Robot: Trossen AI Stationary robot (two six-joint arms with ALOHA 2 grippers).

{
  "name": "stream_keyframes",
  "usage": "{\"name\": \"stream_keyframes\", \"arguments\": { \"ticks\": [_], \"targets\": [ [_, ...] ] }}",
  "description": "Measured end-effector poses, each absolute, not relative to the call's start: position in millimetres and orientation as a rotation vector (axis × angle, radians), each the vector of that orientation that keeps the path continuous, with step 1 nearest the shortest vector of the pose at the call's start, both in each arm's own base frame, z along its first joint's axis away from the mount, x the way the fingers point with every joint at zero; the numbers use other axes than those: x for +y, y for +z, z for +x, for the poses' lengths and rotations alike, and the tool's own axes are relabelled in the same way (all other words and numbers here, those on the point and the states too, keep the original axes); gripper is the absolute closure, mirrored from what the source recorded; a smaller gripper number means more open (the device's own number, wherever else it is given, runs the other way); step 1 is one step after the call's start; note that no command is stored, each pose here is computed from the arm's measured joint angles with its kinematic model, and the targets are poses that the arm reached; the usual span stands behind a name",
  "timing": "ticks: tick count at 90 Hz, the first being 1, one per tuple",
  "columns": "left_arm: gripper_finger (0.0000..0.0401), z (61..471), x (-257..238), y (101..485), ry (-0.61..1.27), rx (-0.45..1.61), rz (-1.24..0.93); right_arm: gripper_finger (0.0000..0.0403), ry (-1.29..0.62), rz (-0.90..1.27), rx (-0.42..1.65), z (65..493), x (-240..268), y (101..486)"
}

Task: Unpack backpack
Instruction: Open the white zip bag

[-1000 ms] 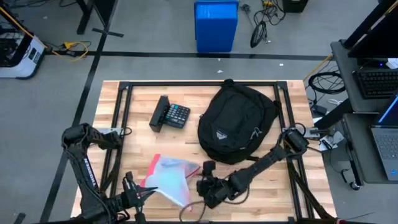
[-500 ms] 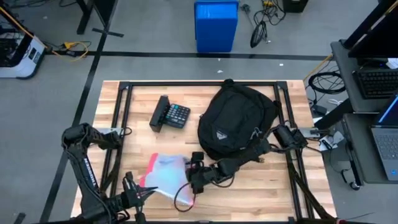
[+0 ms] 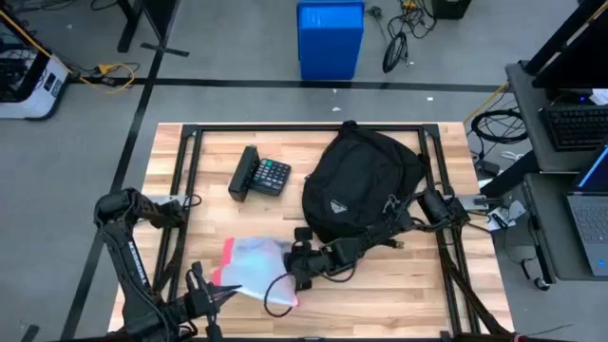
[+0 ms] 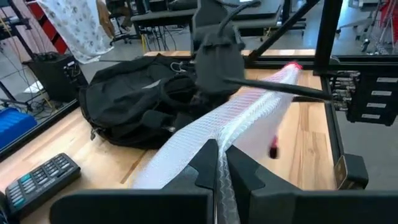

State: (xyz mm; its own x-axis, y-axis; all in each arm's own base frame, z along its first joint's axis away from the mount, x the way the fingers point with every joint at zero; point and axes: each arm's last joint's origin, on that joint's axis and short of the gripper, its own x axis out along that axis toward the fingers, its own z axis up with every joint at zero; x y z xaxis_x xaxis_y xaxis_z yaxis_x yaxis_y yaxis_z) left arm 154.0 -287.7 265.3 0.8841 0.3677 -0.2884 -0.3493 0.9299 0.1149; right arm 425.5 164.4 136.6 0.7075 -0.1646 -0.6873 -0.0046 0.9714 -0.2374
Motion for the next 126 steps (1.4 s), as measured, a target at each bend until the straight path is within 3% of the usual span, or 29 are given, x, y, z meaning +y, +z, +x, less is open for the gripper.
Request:
{"name": "stream_keyframes", "arguments": {
  "ticks": [23,53,76,96,107,126],
  "targets": [
    [0.0401,157.9,-285.7,265.4,0.386,0.315,0.053,0.0402,-0.030,-0.200,0.762,387.9,193.4,198.6],
    [0.0401,184.4,-271.2,262.9,0.465,0.403,-0.004,0.0403,-0.063,-0.244,0.564,336.6,211.8,283.5],
    [0.0401,198.8,-264.2,262.8,0.503,0.405,-0.041,0.0403,-0.093,-0.301,0.557,323.7,213.5,293.3],
    [0.0397,191.2,-269.8,262.7,0.475,0.404,-0.033,0.0403,-0.144,-0.314,0.704,312.7,205.5,281.6],
    [0.0364,184.8,-275.9,262.5,0.445,0.411,-0.050,0.0403,-0.165,-0.318,0.753,308.4,202.4,278.1],
    [0.0265,180.0,-282.3,262.2,0.414,0.420,-0.081,0.0403,-0.214,-0.310,0.716,305.8,198.9,285.5]
  ]
}}
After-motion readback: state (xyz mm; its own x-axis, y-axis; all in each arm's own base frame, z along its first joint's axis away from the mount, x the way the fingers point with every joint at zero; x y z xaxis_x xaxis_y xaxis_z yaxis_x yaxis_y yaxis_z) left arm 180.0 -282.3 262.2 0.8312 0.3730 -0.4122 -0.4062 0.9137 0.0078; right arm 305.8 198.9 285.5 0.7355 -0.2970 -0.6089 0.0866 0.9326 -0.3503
